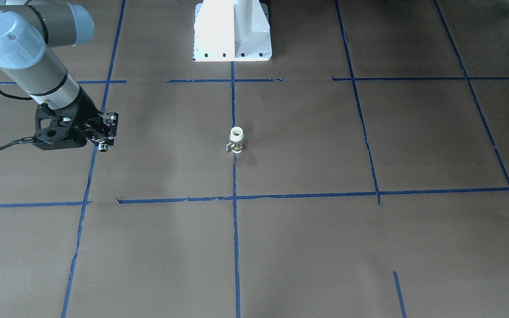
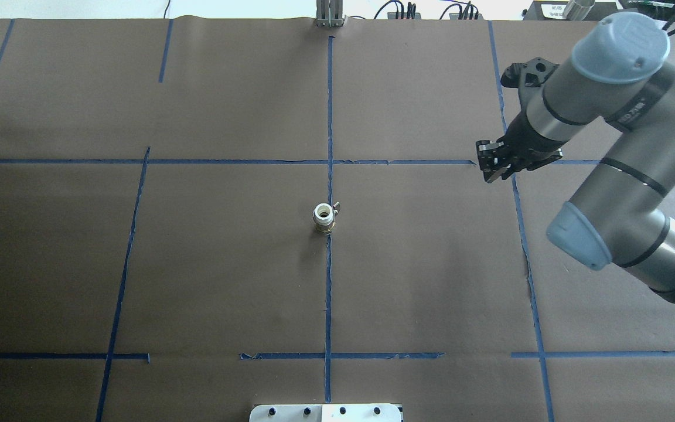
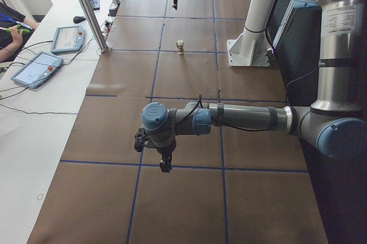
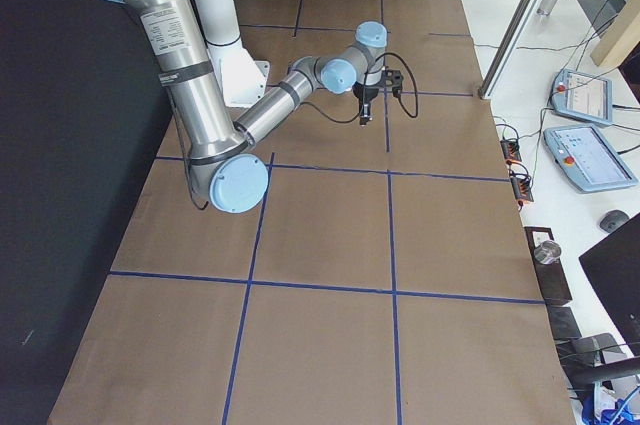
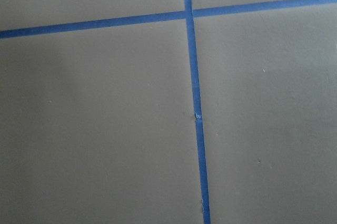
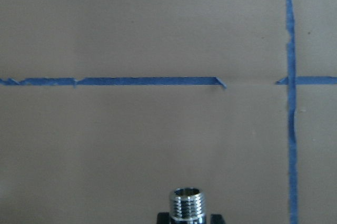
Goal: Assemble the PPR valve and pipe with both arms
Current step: 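Lift the chrome valve with the right gripper over the white pipe piece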
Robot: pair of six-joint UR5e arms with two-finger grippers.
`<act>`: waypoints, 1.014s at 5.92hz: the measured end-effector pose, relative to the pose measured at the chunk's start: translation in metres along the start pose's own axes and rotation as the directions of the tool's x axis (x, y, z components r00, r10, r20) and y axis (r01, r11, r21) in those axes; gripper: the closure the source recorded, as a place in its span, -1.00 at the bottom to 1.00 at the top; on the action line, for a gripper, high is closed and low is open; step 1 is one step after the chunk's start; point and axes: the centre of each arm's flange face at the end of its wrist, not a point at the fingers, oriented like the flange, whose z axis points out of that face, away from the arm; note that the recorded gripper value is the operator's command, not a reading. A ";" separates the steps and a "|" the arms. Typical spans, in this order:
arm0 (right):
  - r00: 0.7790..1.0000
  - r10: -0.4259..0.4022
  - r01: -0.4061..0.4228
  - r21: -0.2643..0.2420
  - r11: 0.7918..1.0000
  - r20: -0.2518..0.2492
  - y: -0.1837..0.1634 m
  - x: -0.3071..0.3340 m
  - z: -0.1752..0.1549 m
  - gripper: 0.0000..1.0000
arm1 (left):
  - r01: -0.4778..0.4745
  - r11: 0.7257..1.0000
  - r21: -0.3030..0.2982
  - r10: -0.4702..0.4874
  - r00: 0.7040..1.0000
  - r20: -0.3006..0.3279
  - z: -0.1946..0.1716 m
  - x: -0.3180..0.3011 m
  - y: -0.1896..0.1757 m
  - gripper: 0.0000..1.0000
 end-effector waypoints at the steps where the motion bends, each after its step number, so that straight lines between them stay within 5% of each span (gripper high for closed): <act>1: 0.997 0.070 -0.070 0.026 0.997 0.013 0.013 -0.061 -0.004 1.00 | 0.006 1.000 0.004 -0.006 1.000 0.001 -0.002 0.003 -0.003 -1.00; 3: 0.997 0.069 -0.070 0.045 0.997 0.024 0.038 -0.161 0.002 1.00 | 0.010 1.000 0.007 -0.010 1.000 0.001 -0.003 0.004 -0.005 -1.00; 6: 0.987 -0.160 0.160 0.043 0.986 -0.014 0.061 -0.243 0.030 1.00 | 0.029 1.000 0.004 -0.029 1.000 -0.002 -0.001 0.005 -0.005 -1.00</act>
